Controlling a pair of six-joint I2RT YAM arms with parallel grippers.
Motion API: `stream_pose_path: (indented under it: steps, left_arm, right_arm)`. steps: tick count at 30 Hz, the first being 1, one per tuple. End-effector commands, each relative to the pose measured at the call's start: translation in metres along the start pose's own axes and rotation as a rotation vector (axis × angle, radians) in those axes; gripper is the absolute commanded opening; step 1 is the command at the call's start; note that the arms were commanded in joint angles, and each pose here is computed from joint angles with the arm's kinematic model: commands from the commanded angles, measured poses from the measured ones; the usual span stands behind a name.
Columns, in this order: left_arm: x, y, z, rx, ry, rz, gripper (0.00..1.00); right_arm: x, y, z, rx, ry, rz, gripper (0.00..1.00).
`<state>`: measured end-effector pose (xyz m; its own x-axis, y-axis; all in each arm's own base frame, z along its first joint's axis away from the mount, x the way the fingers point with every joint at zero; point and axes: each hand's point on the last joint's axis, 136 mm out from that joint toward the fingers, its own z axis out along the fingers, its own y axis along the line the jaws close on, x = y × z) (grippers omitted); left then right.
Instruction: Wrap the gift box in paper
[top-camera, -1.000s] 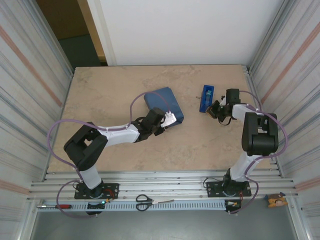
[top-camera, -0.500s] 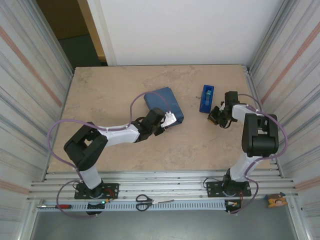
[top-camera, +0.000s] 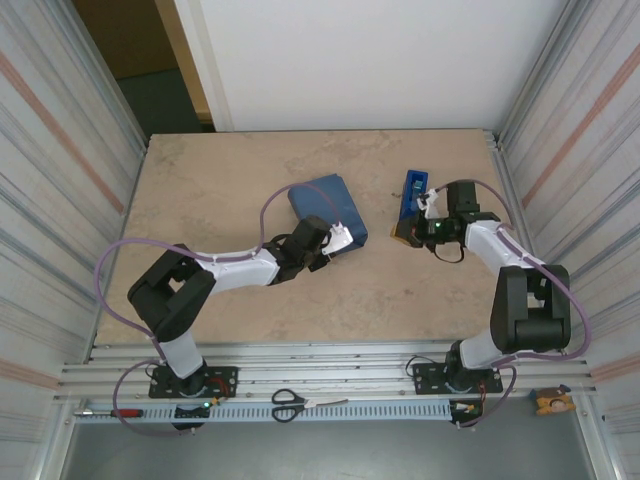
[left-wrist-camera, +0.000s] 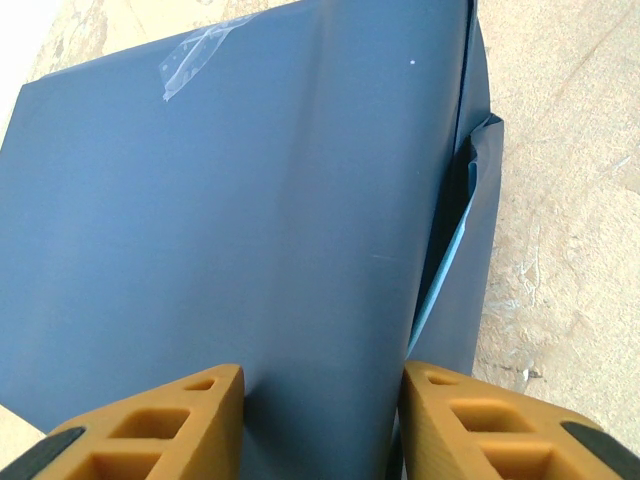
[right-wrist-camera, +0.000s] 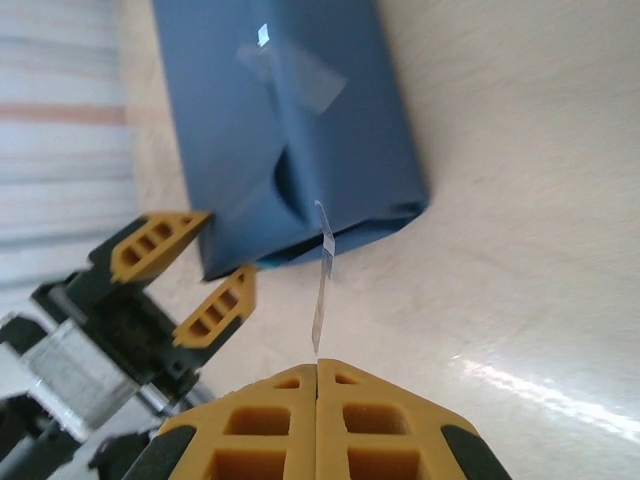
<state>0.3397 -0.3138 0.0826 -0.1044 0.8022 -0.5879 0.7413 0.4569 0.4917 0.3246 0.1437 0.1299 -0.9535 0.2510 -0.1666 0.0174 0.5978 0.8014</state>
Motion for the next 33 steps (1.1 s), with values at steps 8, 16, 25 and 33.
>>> stream_pose_path:
  steps: [8, 16, 25, 33]
  left_arm:
    - [0.049, -0.038, 0.012, 0.113, 0.148, 0.009, 0.43]
    - [0.049, -0.038, 0.012, 0.114, 0.147, 0.009, 0.43]
    - [0.049, -0.038, 0.012, 0.115, 0.147, 0.009, 0.43]
    - [0.049, -0.038, 0.012, 0.117, 0.147, 0.009, 0.43]
  right_arm:
    - [0.025, 0.045, 0.035, -0.164, 0.126, -0.085, 0.00]
    - [0.040, 0.047, 0.072, -0.160, 0.189, -0.075, 0.00]
    - [0.043, 0.044, 0.091, -0.166, 0.202, -0.054, 0.00]
    - [0.042, 0.025, 0.101, -0.107, 0.189, -0.002, 0.00]
